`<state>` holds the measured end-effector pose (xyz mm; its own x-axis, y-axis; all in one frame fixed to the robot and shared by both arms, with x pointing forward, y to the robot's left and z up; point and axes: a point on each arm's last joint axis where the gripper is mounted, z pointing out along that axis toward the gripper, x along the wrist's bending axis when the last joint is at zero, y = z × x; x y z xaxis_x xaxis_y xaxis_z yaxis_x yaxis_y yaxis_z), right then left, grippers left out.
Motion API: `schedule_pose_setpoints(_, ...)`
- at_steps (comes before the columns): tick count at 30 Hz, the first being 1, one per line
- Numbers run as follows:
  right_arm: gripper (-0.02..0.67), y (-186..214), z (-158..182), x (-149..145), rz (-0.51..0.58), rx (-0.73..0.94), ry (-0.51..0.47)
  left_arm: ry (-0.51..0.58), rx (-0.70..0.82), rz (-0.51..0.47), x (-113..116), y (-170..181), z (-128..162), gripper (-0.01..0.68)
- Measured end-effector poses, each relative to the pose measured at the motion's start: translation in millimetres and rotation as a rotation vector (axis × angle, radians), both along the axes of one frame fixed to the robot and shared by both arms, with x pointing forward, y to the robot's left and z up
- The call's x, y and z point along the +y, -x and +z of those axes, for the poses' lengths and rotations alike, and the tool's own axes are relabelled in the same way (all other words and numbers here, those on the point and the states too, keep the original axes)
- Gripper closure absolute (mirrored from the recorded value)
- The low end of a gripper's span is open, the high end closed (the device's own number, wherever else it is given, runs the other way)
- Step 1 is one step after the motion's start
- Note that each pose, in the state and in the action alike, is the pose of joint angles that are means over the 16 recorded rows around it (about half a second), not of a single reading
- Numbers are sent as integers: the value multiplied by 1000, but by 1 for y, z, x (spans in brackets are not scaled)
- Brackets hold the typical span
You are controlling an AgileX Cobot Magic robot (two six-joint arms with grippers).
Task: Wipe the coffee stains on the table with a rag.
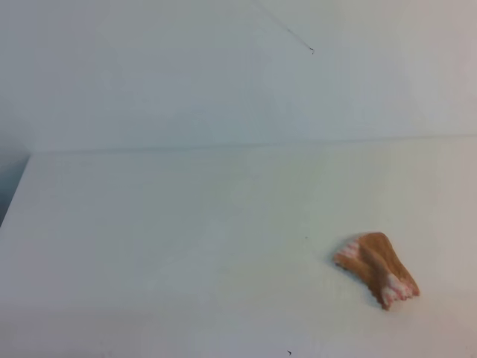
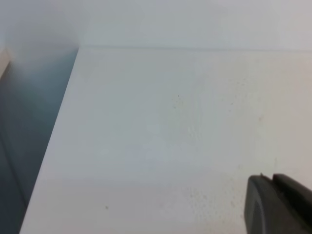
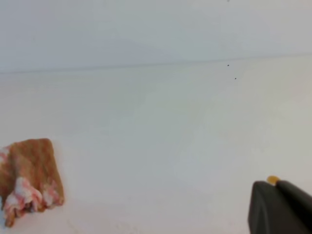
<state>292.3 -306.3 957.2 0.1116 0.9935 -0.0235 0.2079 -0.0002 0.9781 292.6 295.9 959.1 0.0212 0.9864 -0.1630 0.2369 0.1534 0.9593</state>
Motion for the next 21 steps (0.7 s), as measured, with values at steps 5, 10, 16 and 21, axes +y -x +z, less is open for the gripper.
schedule_pose_setpoints(5, 652, 0, -2, 0, 1, -3, 1, 0, 0, 0, 0, 0, 0, 674)
schedule_pose_setpoints(10, 652, 0, -2, 0, 1, -3, 1, 0, 0, 0, 0, 0, 0, 674)
schedule_pose_setpoints(16, 651, 0, 1, 0, 0, 4, -1, 0, 0, 0, 0, 0, 0, 674)
schedule_pose_setpoints(21, 651, 0, 2, 0, -1, 7, -2, 0, 0, 0, 0, 0, 0, 674)
